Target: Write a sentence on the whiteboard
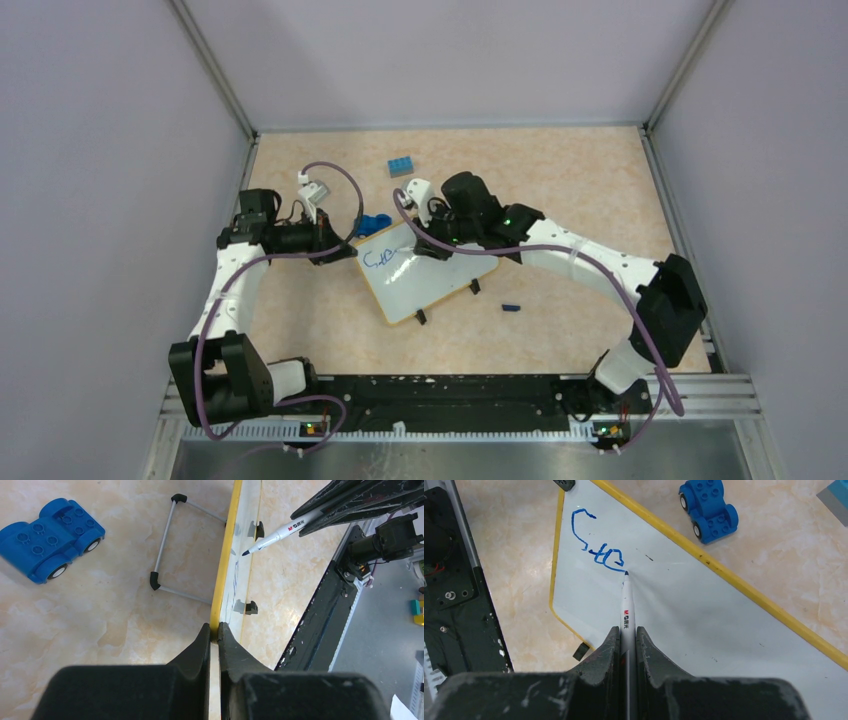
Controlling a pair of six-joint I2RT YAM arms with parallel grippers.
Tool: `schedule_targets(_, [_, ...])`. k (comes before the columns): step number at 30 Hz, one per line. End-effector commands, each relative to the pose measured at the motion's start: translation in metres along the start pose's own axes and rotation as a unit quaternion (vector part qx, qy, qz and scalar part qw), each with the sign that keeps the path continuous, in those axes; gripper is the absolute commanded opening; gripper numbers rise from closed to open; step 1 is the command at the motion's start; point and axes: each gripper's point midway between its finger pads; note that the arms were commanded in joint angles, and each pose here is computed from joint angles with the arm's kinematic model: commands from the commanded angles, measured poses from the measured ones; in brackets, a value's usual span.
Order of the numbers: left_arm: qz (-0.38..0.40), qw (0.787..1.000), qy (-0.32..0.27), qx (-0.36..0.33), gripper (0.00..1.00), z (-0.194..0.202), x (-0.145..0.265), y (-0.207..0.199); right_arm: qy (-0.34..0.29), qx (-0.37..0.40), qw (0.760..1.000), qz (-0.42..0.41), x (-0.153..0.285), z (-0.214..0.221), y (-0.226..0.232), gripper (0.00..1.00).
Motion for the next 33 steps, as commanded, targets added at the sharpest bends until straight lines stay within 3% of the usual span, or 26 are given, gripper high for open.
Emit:
schedule_targets(1, [0.010,1.000,-0.005,-0.013,0.00,0.000,-0.001,-0.005,-0.049,0.020,0.999,-0.002,0.018,-0.032,0.005,0.00])
schedule_targets(33, [0.008,1.000,-0.003,-0.013,0.00,0.001,-0.002,-0.005,-0.052,0.010,0.998,0.032,0.007,-0.040,-0.019,0.00])
Point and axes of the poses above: each gripper's point midway between its finger pads, its own x axis back along the fingers, its own y axis along the line the jaws close on, z = x × y, and after that the axes turned 10 degrees about -x, right-handed
